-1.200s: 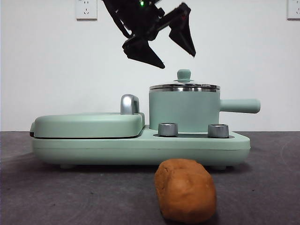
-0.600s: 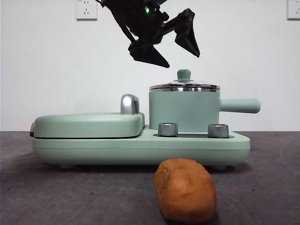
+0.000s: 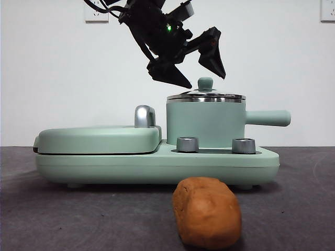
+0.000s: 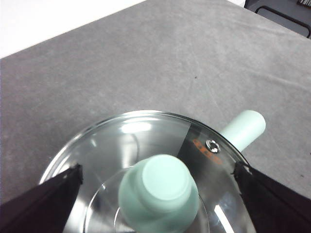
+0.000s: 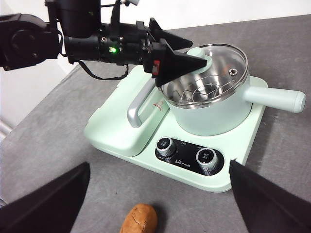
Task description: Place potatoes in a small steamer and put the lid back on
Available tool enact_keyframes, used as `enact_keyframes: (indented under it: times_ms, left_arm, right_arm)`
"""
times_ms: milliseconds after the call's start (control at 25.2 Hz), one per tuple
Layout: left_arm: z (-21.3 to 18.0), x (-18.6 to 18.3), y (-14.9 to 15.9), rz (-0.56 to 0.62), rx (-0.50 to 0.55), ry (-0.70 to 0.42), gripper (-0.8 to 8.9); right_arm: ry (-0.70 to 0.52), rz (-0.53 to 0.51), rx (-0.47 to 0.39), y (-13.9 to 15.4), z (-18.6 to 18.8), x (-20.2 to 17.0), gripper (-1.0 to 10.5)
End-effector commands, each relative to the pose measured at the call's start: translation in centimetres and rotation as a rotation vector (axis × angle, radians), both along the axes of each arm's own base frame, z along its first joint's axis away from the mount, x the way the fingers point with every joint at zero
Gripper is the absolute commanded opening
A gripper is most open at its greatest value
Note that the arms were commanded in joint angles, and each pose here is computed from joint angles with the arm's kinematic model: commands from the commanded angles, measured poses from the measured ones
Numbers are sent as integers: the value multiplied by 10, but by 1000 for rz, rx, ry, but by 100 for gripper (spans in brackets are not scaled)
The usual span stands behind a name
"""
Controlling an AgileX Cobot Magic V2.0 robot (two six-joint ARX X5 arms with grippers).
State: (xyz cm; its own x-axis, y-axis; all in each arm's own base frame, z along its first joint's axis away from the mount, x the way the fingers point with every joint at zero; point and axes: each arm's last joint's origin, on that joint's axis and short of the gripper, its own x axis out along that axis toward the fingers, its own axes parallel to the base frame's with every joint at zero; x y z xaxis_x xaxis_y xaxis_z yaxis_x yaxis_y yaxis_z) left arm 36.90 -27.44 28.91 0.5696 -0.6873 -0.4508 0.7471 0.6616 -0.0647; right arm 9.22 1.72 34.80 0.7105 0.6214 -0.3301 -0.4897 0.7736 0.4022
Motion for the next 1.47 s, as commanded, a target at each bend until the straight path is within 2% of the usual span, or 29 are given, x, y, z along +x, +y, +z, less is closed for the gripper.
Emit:
enact_keyframes:
  times_ms: [40, 119, 277, 436, 515, 753, 951, 1110, 1467]
  left_arm:
    - [-8, 4, -11, -25, 14, -19, 491]
    - [-11, 5, -13, -28, 14, -20, 477]
    - [-13, 3, -18, -13, 54, -59, 370]
    - [-12, 1, -22, -17, 76, -103, 362]
    - [-11, 0, -23, -19, 72, -108, 309]
    - [-13, -1, -23, -20, 80, -94, 149]
    - [-15, -1, -22, -21, 93, -76, 134]
    - [-14, -2, -23, -23, 93, -77, 9]
    - [8, -6, -22, 7, 18, -76, 8]
  right_arm:
    - [-26, 10, -10, 0, 5, 0, 459]
    - [-26, 10, -10, 0, 5, 0, 459]
    - [-26, 10, -10, 0, 5, 0, 459]
    - [-26, 10, -10, 0, 5, 0, 458]
    - [-26, 10, -10, 0, 5, 0, 459]
    - [-19, 10, -9, 0, 5, 0, 458]
    - [-4, 10, -10, 0, 3, -1, 459]
    - [-4, 10, -9, 0, 3, -1, 459]
    - [4, 3, -2, 0, 3, -1, 460]
